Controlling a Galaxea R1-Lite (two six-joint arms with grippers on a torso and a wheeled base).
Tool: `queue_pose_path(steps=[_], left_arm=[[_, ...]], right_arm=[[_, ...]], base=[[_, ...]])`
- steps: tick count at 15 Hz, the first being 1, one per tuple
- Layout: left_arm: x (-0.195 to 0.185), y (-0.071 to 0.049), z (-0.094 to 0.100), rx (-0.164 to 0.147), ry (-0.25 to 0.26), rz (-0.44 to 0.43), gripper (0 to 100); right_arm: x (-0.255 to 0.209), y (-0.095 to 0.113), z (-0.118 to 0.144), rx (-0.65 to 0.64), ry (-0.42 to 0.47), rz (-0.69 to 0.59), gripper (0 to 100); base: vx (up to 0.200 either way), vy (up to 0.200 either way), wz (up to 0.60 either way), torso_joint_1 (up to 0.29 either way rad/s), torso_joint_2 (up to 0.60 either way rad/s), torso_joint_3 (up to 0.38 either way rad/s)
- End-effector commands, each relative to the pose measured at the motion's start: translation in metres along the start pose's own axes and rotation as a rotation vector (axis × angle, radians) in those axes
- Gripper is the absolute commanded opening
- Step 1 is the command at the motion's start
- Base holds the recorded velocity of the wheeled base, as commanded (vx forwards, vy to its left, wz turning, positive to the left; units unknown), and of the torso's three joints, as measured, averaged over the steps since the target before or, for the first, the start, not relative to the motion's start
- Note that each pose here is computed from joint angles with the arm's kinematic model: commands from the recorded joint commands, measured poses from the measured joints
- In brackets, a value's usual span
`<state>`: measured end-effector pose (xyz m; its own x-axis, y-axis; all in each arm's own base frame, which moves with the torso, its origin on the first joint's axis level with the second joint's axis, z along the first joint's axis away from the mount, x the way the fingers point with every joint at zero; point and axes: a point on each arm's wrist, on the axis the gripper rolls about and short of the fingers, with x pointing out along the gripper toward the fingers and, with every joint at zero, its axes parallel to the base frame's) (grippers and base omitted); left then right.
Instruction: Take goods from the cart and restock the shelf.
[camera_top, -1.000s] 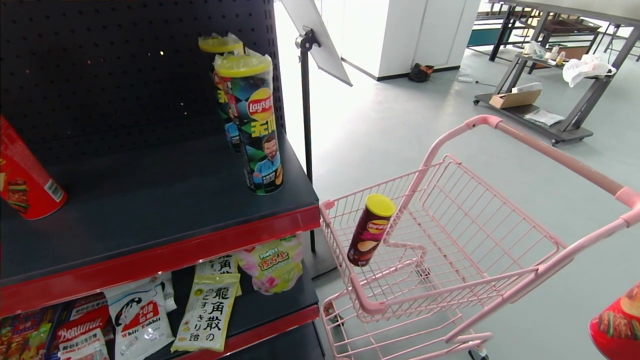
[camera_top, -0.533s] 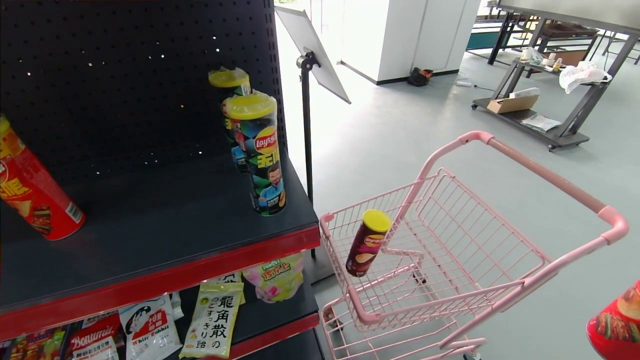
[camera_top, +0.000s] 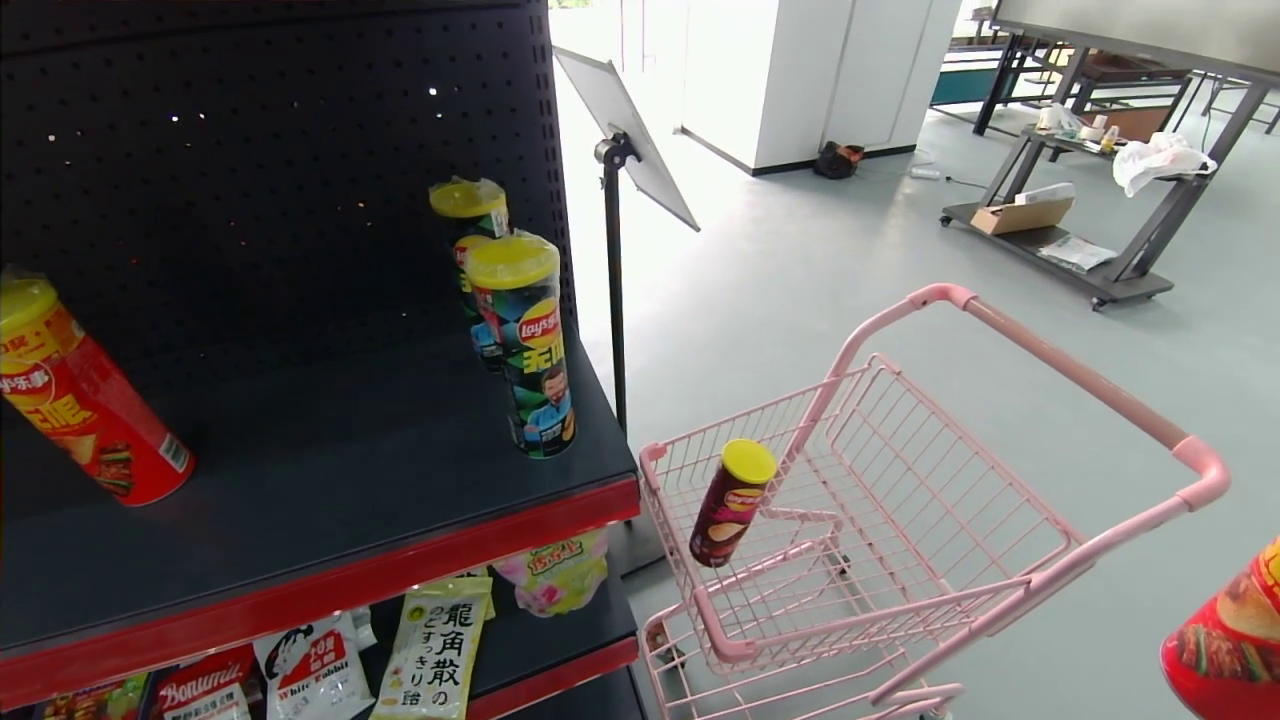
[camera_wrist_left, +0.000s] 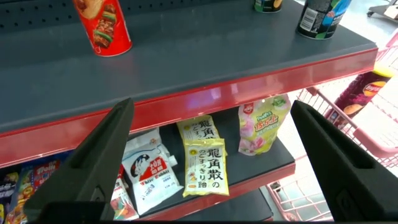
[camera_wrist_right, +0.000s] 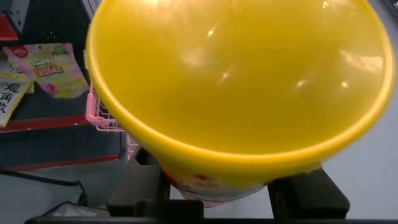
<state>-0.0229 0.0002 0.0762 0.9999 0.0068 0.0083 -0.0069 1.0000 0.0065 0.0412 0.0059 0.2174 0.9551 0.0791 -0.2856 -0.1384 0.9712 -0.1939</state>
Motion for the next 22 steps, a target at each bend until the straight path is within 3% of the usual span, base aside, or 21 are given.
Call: queue_pose_path(steps=[1,3,4,10,15,22], left_arm=[[0.0,0.0,0.0,0.0,0.001,0.001,100],[0.0,0.0,0.0,0.0,0.001,0.001,100],[0.0,0.0,0.0,0.0,0.001,0.001,100],[0.0,0.0,0.0,0.003,0.001,0.001,100],[0.0,0.0,0.0,0.004,0.001,0.001,100],[0.0,0.0,0.0,0.004,0.001,0.001,100]], right_arm=[[0.005,0.0,0.0,-0.011,0.023,0.002,0],[0.006,0.0,0.003,-0.017,0.02,0.009,0],[0.012,0.002,0.01,-0.043,0.007,0.074,0],[0.071,0.009,0.035,-0.061,0.011,0.187,0],[0.076,0.017,0.038,-0.109,-0.007,0.25,0],[0.075,0.018,0.031,-0.136,0.004,0.254,0]], base=[[0.0,0.0,0.0,0.041,-0.07,-0.046],[0.0,0.0,0.0,0.0,0.0,0.0],[0.0,0.0,0.0,0.0,0.0,0.0],[0.0,0.0,0.0,0.0,0.0,0.0],[0.0,0.0,0.0,0.0,0.0,0.0],[-0.171,0.0,0.0,0.002,0.0,0.003]])
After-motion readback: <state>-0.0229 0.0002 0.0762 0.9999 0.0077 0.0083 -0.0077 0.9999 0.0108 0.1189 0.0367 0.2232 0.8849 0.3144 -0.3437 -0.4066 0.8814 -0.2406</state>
